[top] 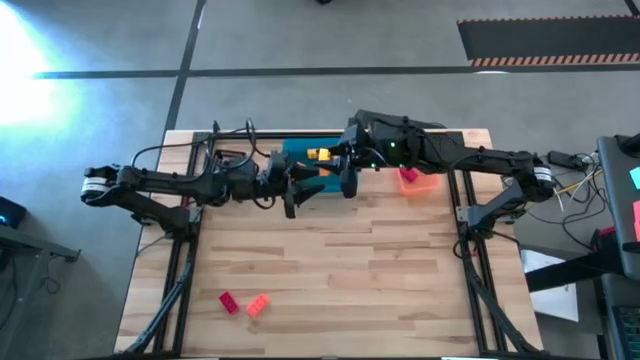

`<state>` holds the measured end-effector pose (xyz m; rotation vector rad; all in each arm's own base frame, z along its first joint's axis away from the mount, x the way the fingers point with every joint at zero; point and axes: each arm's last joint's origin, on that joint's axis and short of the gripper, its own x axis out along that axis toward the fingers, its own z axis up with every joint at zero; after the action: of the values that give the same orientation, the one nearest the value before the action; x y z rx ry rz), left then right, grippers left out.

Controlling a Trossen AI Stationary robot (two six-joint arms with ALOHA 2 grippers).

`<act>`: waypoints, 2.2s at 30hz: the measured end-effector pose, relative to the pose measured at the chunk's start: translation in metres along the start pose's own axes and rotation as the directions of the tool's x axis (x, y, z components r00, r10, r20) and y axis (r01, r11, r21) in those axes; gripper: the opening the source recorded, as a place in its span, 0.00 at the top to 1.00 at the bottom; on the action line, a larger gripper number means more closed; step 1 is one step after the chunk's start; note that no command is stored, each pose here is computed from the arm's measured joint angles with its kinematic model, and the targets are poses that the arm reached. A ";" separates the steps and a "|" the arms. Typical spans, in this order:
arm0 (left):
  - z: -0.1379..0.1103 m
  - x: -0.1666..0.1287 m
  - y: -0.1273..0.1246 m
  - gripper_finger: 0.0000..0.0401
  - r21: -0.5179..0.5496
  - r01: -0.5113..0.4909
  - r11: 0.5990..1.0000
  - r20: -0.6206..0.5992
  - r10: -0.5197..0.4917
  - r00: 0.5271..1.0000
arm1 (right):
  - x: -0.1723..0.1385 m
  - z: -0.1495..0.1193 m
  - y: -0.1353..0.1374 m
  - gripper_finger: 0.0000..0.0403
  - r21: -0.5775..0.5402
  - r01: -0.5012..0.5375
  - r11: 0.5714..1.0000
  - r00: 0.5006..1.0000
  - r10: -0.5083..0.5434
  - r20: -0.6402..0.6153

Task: Sort & place blocks by color
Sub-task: Put the yellow game piece into the blue bin, then put the red game piece into the orange bin

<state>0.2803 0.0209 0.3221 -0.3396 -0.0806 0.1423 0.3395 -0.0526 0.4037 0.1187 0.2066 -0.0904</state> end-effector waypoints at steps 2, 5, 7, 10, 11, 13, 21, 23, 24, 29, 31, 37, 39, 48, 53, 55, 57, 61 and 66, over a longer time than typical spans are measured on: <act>-0.005 0.000 0.002 0.42 0.004 -0.018 1.000 -0.052 0.019 0.998 | 0.000 -0.003 -0.010 0.69 0.005 0.033 0.999 0.999 -0.033 -0.037; -0.015 -0.002 0.005 0.41 -0.032 -0.063 0.998 -0.157 0.057 0.986 | 0.003 -0.014 -0.033 0.69 0.021 0.120 0.993 0.986 -0.116 -0.118; -0.022 -0.003 0.008 0.41 -0.072 -0.104 0.992 -0.232 0.085 0.969 | 0.010 -0.028 -0.051 0.69 0.019 0.174 0.985 0.968 -0.168 -0.184; -0.034 -0.008 0.013 0.41 -0.124 -0.185 0.975 -0.352 0.131 0.927 | 0.027 -0.054 -0.080 0.69 0.026 0.241 0.970 0.934 -0.224 -0.278; -0.037 -0.009 0.014 0.41 -0.134 -0.212 0.968 -0.390 0.145 0.909 | 0.034 -0.064 -0.090 0.69 0.032 0.262 0.964 0.920 -0.240 -0.310; -0.044 -0.013 0.017 0.41 -0.153 -0.266 0.952 -0.454 0.171 0.874 | 0.049 -0.086 -0.108 0.69 0.052 0.323 0.945 0.883 -0.281 -0.376; -0.044 -0.020 0.017 0.41 -0.262 -0.351 0.899 -0.494 0.187 0.849 | 0.095 -0.171 -0.153 0.69 0.158 0.489 0.858 0.741 -0.313 -0.595; -0.042 -0.022 0.016 0.41 -0.265 -0.347 0.900 -0.492 0.183 0.851 | 0.100 -0.180 -0.158 0.69 0.162 0.502 0.849 0.725 -0.311 -0.614; -0.040 -0.023 0.016 0.41 -0.268 -0.344 0.900 -0.489 0.181 0.854 | 0.102 -0.184 -0.159 0.69 0.159 0.507 0.847 0.716 -0.311 -0.625; -0.040 -0.034 0.016 0.41 -0.287 -0.403 0.869 -0.540 0.201 0.817 | 0.106 -0.188 -0.159 0.69 0.155 0.504 0.850 0.706 -0.302 -0.641; -0.043 -0.041 0.018 0.41 -0.286 -0.464 0.838 -0.594 0.225 0.772 | 0.106 -0.188 -0.159 0.69 0.144 0.500 0.854 0.705 -0.305 -0.641; -0.057 -0.063 0.024 0.41 -0.256 -0.677 0.689 -0.766 0.283 0.578 | 0.104 -0.185 -0.159 0.43 0.154 0.524 0.838 0.699 -0.320 -0.639; -0.062 -0.067 0.024 0.41 -0.247 -0.713 0.656 -0.807 0.268 0.527 | 0.101 -0.181 -0.158 0.37 0.161 0.526 0.835 0.704 -0.322 -0.633; -0.077 -0.070 0.007 0.41 -0.261 -0.723 0.640 -0.902 0.104 0.418 | 0.074 -0.137 -0.142 0.39 0.195 0.532 0.824 0.714 -0.313 -0.626; -0.085 -0.080 -0.011 0.41 -0.231 -0.741 0.631 -0.935 0.068 0.349 | 0.045 -0.104 -0.112 0.45 0.236 0.521 0.821 0.732 -0.286 -0.619; -0.088 -0.083 -0.019 0.41 -0.226 -0.744 0.629 -0.943 0.051 0.330 | 0.035 -0.094 -0.095 0.47 0.250 0.508 0.824 0.742 -0.272 -0.613; -0.091 -0.087 -0.028 0.41 -0.228 -0.752 0.619 -0.952 0.022 0.306 | 0.027 -0.083 -0.078 0.49 0.259 0.484 0.836 0.764 -0.260 -0.591; -0.098 -0.097 -0.047 0.41 -0.233 -0.801 0.551 -0.968 -0.049 0.247 | 0.014 -0.067 -0.049 0.52 0.274 0.423 0.864 0.809 -0.223 -0.544; -0.106 -0.114 -0.072 0.41 -0.208 -0.863 0.461 -0.978 -0.091 0.187 | 0.000 -0.056 -0.028 0.55 0.241 0.399 0.885 0.829 -0.236 -0.508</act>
<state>0.1881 -0.0985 0.2410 -1.3585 1.2897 0.5376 0.3253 -0.0732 0.3459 0.4541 0.6985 -0.4427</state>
